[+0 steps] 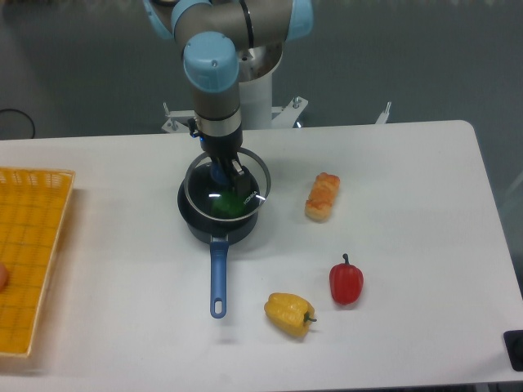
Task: Close the pot lid
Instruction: 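Lower the glass lid onto the saucepan rim and settle it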
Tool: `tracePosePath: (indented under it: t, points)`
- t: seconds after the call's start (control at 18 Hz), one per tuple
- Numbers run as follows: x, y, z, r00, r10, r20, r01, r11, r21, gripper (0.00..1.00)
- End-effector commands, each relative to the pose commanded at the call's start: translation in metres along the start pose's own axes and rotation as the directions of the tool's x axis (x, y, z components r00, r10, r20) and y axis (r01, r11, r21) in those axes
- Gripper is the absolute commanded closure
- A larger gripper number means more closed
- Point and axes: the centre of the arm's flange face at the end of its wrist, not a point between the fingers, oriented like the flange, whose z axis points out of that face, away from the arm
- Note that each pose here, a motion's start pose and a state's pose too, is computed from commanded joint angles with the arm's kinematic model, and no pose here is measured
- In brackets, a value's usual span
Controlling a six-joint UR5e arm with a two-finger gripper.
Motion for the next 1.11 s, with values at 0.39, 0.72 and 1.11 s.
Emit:
tracePosePath:
  t: [0.39,0.72,1.11]
  points:
    - [0.004,-0.014,0.008,1.000,-0.011,0.006,0.011,1.000,-0.009,0.45]
    - [0.009,-0.022,0.014,1.000,-0.011,0.006,0.011,0.999,-0.039,0.45]
    - [0.009,-0.024,0.019,1.000,-0.006,0.001,0.006,0.999,-0.047,0.45]
